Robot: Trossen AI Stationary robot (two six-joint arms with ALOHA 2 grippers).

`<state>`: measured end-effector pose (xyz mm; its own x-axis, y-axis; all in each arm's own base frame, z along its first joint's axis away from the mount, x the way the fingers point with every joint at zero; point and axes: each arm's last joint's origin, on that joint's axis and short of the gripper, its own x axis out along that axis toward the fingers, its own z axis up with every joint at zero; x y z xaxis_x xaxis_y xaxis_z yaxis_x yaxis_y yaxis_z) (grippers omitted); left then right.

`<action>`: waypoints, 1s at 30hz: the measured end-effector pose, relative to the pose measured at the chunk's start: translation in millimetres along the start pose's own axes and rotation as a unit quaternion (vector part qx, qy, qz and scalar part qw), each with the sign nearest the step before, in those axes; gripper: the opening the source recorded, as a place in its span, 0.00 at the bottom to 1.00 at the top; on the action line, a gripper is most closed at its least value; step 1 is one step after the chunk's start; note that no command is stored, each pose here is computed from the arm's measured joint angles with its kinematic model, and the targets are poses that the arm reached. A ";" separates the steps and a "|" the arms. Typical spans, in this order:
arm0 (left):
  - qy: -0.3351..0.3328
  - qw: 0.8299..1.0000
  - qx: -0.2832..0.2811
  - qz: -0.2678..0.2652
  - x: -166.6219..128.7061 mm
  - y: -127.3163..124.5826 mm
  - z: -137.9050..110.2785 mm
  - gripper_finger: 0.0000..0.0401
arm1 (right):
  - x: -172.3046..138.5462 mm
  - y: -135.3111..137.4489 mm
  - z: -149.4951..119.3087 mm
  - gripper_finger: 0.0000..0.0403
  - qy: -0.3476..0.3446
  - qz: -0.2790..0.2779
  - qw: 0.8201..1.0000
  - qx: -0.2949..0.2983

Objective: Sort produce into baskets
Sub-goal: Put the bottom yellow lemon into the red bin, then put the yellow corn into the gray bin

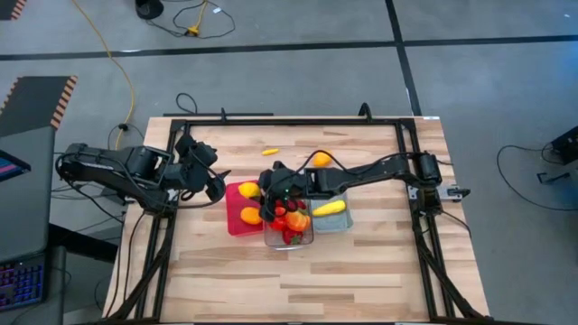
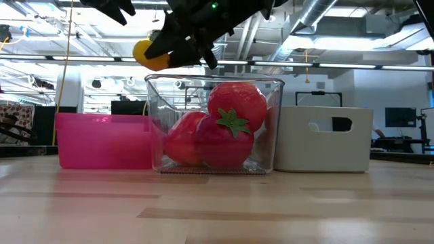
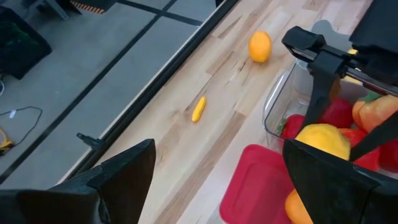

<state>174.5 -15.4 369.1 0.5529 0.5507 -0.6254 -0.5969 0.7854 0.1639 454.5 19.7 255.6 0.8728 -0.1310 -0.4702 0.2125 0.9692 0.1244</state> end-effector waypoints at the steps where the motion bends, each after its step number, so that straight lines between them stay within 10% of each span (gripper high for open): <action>1: 0.000 1.000 0.000 0.000 0.0 0.0 0.0 0.85 | 0.0 0.1 0.0 0.51 0.000 0.000 1.000 0.000; 17: 0.000 1.000 0.006 0.000 0.0 0.0 0.1 0.85 | -0.3 -3.9 0.9 0.75 0.008 0.019 1.000 -0.011; 30: -0.051 0.998 -0.011 -0.024 8.8 -12.3 17.4 0.85 | -95.4 -26.4 34.6 0.76 0.068 -0.005 0.993 -0.094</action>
<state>196.8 -15.4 374.9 0.6368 0.5403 -0.5501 -0.5806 0.8055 0.1191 380.8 -0.6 327.4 0.8015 -0.1232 -0.5852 0.1236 0.9915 -0.0395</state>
